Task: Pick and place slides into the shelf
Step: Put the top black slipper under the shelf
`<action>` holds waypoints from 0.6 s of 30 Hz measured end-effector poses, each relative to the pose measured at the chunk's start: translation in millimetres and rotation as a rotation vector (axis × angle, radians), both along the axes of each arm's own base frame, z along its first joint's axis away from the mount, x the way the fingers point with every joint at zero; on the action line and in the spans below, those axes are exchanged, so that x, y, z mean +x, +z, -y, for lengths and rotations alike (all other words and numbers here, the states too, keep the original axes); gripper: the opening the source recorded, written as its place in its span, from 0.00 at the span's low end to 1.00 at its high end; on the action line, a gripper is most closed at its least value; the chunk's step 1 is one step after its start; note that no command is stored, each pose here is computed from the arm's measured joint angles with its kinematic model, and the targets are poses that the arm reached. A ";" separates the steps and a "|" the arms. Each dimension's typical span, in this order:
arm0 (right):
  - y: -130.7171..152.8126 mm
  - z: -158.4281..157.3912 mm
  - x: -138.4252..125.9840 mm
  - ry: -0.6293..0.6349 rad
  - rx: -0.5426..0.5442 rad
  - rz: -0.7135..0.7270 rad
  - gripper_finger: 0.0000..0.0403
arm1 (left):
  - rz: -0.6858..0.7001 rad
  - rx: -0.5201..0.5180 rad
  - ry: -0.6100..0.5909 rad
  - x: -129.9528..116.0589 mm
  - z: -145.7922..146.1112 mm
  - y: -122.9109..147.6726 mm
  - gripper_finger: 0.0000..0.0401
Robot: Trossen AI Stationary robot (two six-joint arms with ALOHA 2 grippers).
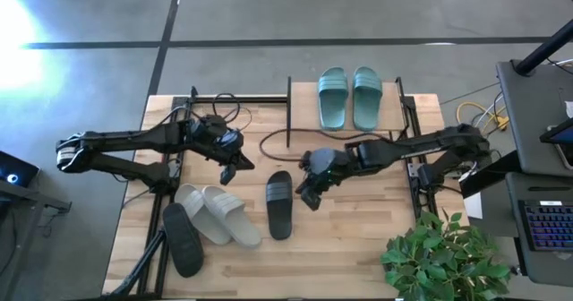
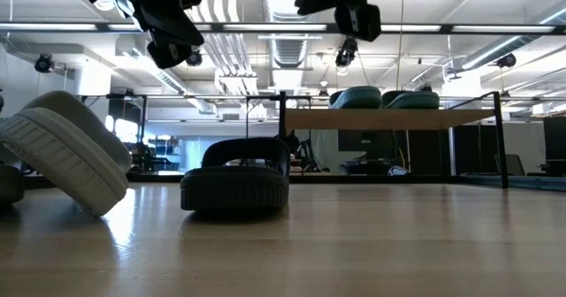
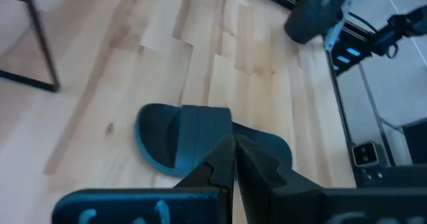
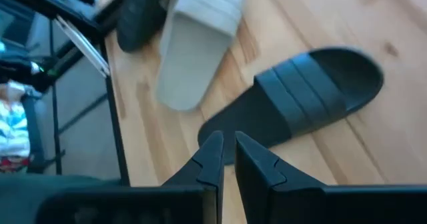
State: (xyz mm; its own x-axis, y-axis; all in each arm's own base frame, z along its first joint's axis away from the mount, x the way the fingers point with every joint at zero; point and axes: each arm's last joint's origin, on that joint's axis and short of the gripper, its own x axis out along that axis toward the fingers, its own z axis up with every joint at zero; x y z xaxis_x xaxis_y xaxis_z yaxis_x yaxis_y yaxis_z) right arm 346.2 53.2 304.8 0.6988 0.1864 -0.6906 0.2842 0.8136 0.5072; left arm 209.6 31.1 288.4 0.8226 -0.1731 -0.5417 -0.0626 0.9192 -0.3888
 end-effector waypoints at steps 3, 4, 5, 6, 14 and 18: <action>-9.0 -1.7 8.4 0.004 -0.002 -0.024 0.07 | -0.009 -0.002 -0.020 0.2 4.4 -2.7 0.00; -11.3 -2.0 10.7 0.008 -0.008 -0.030 0.07 | -0.011 -0.003 -0.025 0.2 5.3 -3.5 0.00; -14.6 -3.2 13.2 0.019 -0.018 -0.036 0.07 | -0.015 -0.004 -0.028 0.2 6.0 -4.7 0.00; -17.9 -4.1 15.1 0.035 -0.032 -0.041 0.07 | -0.018 -0.005 -0.030 0.1 6.6 -5.8 0.00; -37.6 -15.4 21.8 0.242 -0.220 -0.056 0.16 | -0.065 -0.038 -0.038 -1.9 12.6 -18.1 0.00; -45.2 -14.6 24.0 0.284 -0.312 -0.075 0.28 | -0.105 -0.033 -0.068 -4.1 17.8 -22.5 0.00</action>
State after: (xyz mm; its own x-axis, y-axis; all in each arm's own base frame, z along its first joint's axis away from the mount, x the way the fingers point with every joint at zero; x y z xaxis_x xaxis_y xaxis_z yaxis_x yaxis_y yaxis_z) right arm 370.1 67.8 259.7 0.5956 0.1383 -0.7913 0.0536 0.9760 0.2109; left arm 205.5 13.3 265.9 0.7473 -0.2458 -0.6174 -0.0429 0.9093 -0.4139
